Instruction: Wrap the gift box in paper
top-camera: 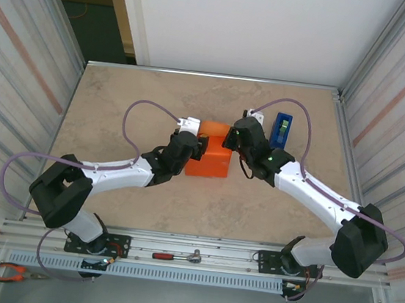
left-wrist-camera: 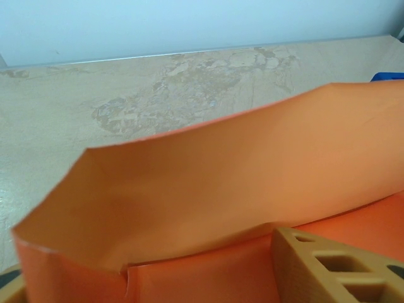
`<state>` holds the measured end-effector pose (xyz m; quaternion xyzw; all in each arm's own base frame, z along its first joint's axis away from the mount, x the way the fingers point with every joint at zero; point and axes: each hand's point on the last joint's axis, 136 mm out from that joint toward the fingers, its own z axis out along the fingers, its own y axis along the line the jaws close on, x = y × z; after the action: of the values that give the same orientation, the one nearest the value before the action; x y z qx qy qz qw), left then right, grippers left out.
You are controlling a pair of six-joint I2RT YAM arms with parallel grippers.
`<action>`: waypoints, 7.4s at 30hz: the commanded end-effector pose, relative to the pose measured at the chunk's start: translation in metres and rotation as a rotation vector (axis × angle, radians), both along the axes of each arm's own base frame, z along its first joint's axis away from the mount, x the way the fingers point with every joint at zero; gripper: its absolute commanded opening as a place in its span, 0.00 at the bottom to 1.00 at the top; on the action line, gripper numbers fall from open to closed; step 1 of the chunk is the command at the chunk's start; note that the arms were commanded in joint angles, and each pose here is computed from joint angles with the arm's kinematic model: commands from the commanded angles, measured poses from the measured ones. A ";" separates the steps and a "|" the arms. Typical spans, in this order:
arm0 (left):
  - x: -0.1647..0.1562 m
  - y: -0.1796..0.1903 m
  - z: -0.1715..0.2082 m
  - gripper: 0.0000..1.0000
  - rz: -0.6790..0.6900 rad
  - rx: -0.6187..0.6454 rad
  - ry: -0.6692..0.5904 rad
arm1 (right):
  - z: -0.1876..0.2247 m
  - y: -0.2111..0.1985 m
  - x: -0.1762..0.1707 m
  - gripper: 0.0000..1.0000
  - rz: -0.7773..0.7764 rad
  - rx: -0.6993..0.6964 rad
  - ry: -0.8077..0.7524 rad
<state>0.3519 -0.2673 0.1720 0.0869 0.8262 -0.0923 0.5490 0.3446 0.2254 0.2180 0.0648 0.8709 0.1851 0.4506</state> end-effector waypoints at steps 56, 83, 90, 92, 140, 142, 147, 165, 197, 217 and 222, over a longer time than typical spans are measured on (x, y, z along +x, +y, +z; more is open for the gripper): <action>-0.020 0.038 0.065 0.82 -0.032 -0.229 0.091 | -0.116 -0.021 -0.035 0.93 -0.152 -0.128 0.183; -0.015 0.027 0.026 0.51 0.003 -0.125 0.058 | -0.125 -0.016 -0.039 0.92 -0.147 -0.149 0.199; -0.010 0.022 0.019 0.34 -0.010 -0.091 0.059 | -0.128 -0.015 -0.040 0.92 -0.143 -0.152 0.205; -0.009 0.021 0.018 0.30 -0.014 -0.084 0.059 | -0.128 -0.015 -0.040 0.92 -0.144 -0.153 0.204; 0.016 0.015 0.047 0.39 -0.058 -0.050 -0.008 | -0.131 -0.012 -0.042 0.91 -0.134 -0.173 0.223; 0.019 0.015 0.049 0.45 -0.057 -0.053 -0.008 | -0.130 -0.011 -0.041 0.92 -0.133 -0.170 0.221; 0.028 0.009 0.059 0.00 -0.092 -0.060 -0.023 | -0.130 -0.012 -0.042 0.92 -0.133 -0.170 0.220; 0.044 -0.006 0.079 0.15 -0.150 -0.062 -0.051 | -0.130 -0.011 -0.042 0.92 -0.132 -0.165 0.220; 0.003 0.033 0.059 0.70 -0.141 -0.171 0.007 | -0.131 -0.011 -0.043 0.92 -0.138 -0.174 0.232; 0.014 0.005 0.025 0.71 -0.159 -0.140 0.075 | -0.128 -0.009 -0.044 0.92 -0.138 -0.184 0.235; 0.018 0.001 0.012 0.71 -0.141 -0.078 0.094 | -0.125 -0.007 -0.043 0.92 -0.131 -0.185 0.233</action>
<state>0.3624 -0.2618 0.1712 0.1211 0.8473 -0.1768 0.4859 0.3317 0.2330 0.1488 0.1540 0.8732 0.1500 0.4374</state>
